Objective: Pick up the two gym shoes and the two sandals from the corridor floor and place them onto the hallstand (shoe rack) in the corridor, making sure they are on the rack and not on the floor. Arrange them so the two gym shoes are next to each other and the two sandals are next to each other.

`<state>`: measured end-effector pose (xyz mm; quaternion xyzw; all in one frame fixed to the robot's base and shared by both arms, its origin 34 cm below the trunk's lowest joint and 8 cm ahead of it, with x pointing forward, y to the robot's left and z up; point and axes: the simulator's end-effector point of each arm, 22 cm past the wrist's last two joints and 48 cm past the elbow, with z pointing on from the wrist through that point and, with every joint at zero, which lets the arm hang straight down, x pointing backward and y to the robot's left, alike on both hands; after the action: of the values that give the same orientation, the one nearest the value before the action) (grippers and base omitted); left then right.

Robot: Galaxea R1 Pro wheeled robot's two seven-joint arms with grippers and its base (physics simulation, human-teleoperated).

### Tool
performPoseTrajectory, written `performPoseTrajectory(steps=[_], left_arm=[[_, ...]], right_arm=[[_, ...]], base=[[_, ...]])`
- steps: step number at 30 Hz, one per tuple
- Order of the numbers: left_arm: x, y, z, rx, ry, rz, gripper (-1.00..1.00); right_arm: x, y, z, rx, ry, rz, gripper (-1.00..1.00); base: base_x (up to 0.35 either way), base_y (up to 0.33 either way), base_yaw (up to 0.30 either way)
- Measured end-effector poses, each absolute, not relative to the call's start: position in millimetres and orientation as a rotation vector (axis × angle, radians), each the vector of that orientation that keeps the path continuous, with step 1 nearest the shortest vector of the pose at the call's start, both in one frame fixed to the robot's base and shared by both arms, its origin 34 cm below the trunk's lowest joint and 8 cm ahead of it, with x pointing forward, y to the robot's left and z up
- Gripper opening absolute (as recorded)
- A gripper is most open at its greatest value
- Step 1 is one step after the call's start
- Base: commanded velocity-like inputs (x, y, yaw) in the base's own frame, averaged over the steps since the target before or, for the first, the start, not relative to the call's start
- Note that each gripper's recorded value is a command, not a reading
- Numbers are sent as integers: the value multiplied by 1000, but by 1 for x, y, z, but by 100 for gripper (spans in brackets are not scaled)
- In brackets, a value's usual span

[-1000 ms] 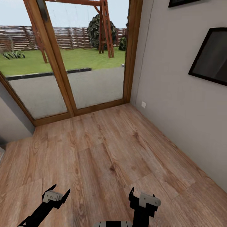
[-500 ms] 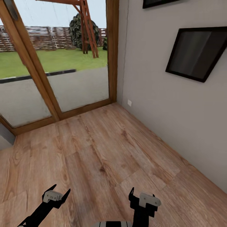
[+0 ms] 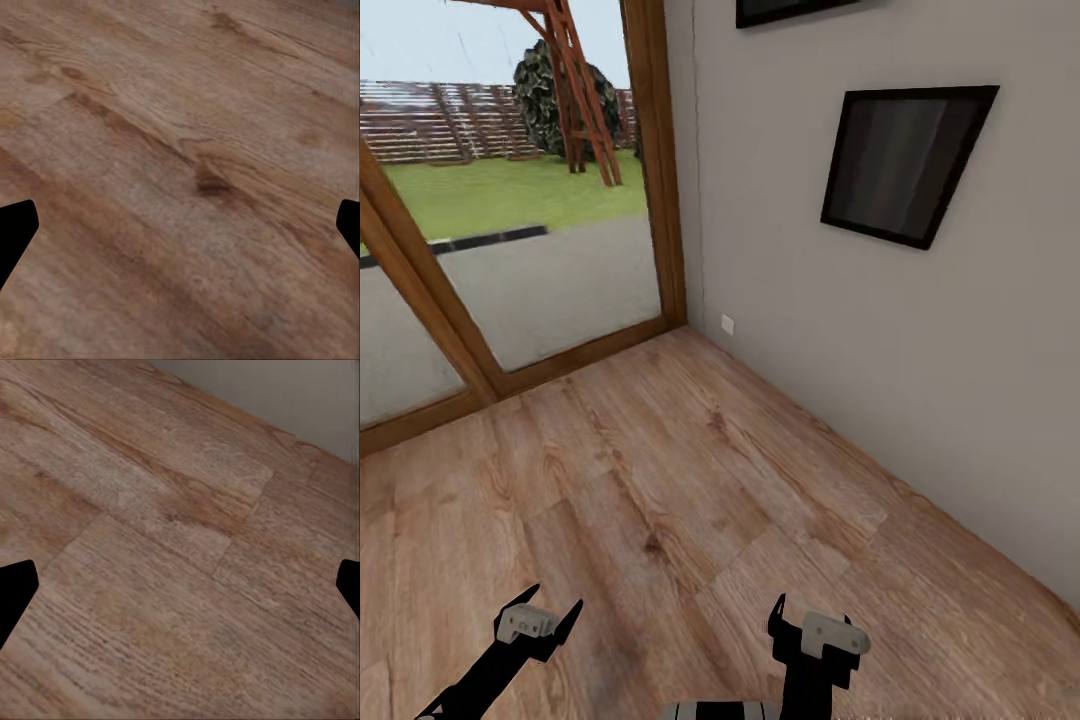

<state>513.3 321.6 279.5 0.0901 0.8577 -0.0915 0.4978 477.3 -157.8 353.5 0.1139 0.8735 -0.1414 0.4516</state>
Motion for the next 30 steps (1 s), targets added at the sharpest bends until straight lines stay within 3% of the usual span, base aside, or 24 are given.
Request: performPoseTrajectory(steps=[14, 30], left_arm=[[513, 322, 279, 218, 2077, -221, 100], [513, 322, 279, 218, 2077, -221, 100]], right_arm=[[477, -158, 354, 282, 2158, -349, 100], [477, -158, 353, 281, 2158, -349, 100]], base=[[135, 0, -288], [23, 0, -288]])
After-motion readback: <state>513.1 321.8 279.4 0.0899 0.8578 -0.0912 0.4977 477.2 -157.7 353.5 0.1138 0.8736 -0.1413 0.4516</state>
